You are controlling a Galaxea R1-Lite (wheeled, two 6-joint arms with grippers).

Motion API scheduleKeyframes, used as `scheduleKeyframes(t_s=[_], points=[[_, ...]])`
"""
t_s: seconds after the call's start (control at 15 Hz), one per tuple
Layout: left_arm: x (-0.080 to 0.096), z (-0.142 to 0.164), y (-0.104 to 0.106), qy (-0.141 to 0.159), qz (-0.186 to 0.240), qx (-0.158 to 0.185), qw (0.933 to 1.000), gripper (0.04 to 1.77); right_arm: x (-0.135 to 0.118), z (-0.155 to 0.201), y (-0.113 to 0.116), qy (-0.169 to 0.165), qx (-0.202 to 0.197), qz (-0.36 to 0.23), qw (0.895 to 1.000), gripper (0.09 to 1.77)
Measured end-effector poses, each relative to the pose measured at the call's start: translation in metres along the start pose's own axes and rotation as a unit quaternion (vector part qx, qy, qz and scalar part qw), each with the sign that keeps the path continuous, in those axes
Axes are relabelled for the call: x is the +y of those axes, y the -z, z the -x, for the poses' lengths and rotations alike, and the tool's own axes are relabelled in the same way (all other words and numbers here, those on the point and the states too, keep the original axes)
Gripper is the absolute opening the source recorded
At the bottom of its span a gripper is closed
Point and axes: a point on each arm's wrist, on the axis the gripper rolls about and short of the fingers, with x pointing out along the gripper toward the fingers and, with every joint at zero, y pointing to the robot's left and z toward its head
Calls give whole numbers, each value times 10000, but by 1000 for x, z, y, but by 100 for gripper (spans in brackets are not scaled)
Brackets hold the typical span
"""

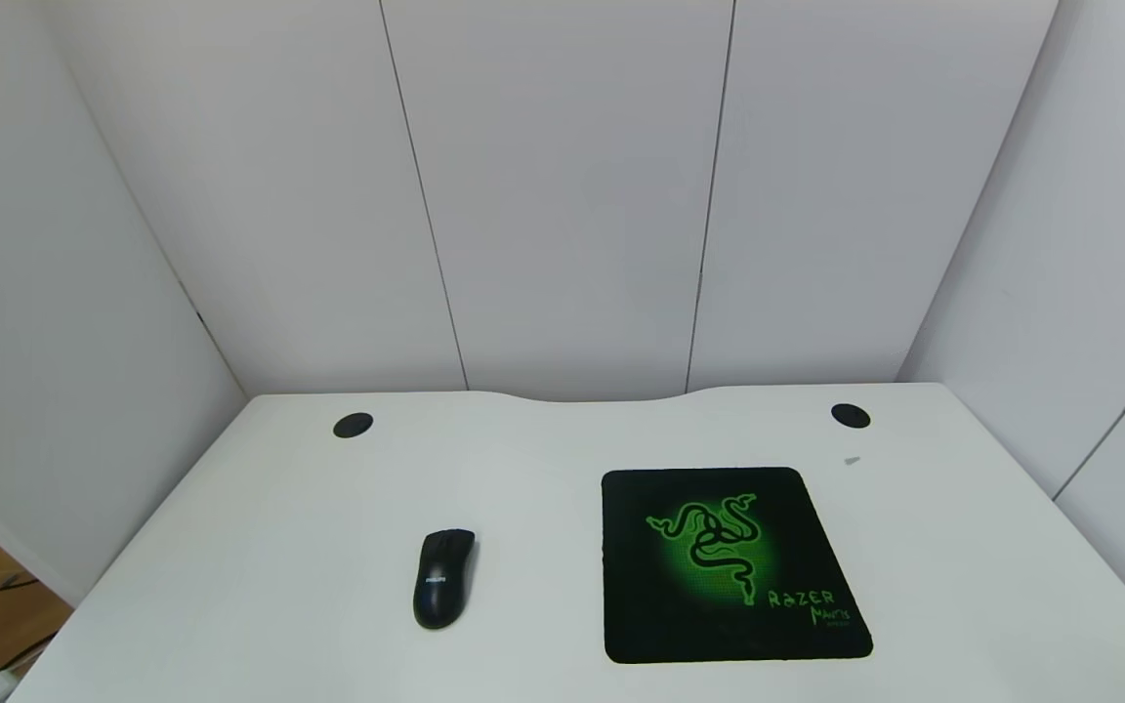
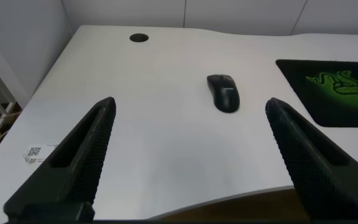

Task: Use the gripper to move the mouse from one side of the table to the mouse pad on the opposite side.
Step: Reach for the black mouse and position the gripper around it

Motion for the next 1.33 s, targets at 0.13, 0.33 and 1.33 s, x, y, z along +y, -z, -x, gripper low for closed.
scheduleKeyframes(t_s=[0.13, 0.33, 1.33], points=[[0, 0, 0, 4, -17, 0, 10000, 172, 0, 0, 0, 0, 0, 0, 10000, 171], [0, 1, -2, 50, -99, -21, 9999, 172, 0, 0, 0, 0, 2, 0, 10000, 171], [-8, -23, -111, 280, -69, -11, 9996, 172, 0, 0, 0, 0, 2, 0, 10000, 171]])
